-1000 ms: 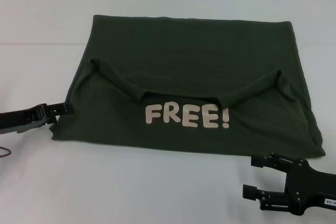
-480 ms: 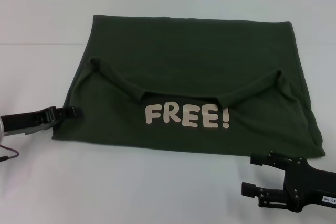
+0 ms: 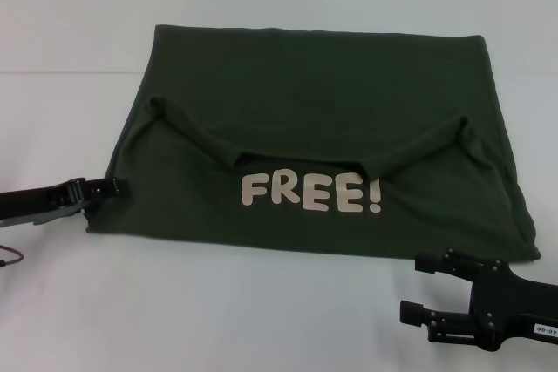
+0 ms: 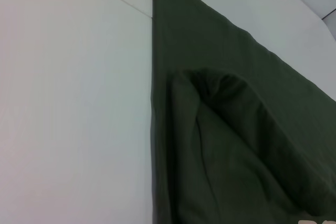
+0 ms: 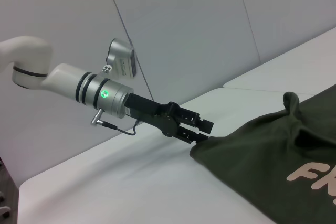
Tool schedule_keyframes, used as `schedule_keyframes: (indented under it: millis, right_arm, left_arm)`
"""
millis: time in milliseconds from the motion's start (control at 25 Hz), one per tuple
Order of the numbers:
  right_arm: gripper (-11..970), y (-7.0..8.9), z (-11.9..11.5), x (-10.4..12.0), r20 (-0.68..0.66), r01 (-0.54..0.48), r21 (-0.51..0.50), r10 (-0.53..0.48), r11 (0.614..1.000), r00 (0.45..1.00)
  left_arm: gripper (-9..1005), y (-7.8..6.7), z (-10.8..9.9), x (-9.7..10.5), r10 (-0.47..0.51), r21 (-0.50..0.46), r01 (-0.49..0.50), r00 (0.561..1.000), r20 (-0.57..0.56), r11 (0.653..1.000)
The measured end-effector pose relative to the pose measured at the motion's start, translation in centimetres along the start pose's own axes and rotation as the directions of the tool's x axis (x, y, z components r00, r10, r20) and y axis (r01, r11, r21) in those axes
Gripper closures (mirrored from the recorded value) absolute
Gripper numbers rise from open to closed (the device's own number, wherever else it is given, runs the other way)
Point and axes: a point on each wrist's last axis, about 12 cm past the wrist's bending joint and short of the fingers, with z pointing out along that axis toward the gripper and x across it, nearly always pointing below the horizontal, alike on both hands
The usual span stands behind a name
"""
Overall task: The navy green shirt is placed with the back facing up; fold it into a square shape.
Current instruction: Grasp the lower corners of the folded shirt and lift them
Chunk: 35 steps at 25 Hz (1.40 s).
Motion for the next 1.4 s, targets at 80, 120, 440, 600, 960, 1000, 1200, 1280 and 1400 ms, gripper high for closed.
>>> schedule_keyframes:
  millis: [80, 120, 440, 600, 960, 1000, 1200, 1280, 1400]
  right_arm:
    - [38, 0.0, 0.0, 0.0, 0.000, 0.000, 0.000, 0.000, 1.000, 1.000]
    - [38, 0.0, 0.0, 0.0, 0.000, 0.001, 0.000, -0.001, 1.000, 1.000]
    - [37, 0.0, 0.1, -0.1, -0.001, -0.004, -0.003, 0.004, 1.000, 1.000]
    - [37, -0.1, 0.1, -0.2, -0.001, -0.009, -0.005, 0.009, 1.000, 1.000]
    - [37, 0.0, 0.1, -0.2, 0.000, -0.008, -0.008, 0.008, 1.000, 1.000]
    - [37, 0.0, 0.1, -0.2, 0.000, -0.008, -0.008, 0.008, 1.000, 1.000]
    - [37, -0.1, 0.2, -0.2, 0.001, -0.007, -0.009, 0.007, 1.000, 1.000]
    - [37, -0.1, 0.2, -0.2, 0.001, -0.007, -0.009, 0.007, 1.000, 1.000]
    - [37, 0.0, 0.2, -0.3, 0.001, -0.007, -0.011, 0.007, 1.000, 1.000]
  left_arm:
    - [285, 0.0, 0.0, 0.0, 0.000, -0.001, 0.000, 1.000, -0.001, 1.000]
    - [285, 0.0, 0.0, 0.0, 0.002, -0.001, -0.002, 1.000, -0.004, 1.000]
    - [286, -0.8, 0.4, 0.5, 0.021, 0.037, -0.019, 0.998, -0.056, 0.999]
    - [287, -0.8, 0.3, 0.3, 0.021, 0.040, -0.019, 0.998, -0.052, 0.999]
    - [287, -0.3, 0.0, 0.3, 0.037, 0.001, -0.037, 0.997, -0.064, 0.999]
    - [287, -0.4, 0.1, 0.3, 0.035, 0.005, -0.035, 0.997, -0.070, 0.999]
    - [287, -0.9, 0.2, 0.2, 0.029, 0.032, -0.026, 0.996, -0.090, 0.999]
    - [288, -1.0, 0.2, 0.2, 0.033, 0.033, -0.030, 0.995, -0.095, 0.999]
    - [288, -0.9, 0.2, 0.1, 0.037, 0.020, -0.035, 0.995, -0.093, 0.999]
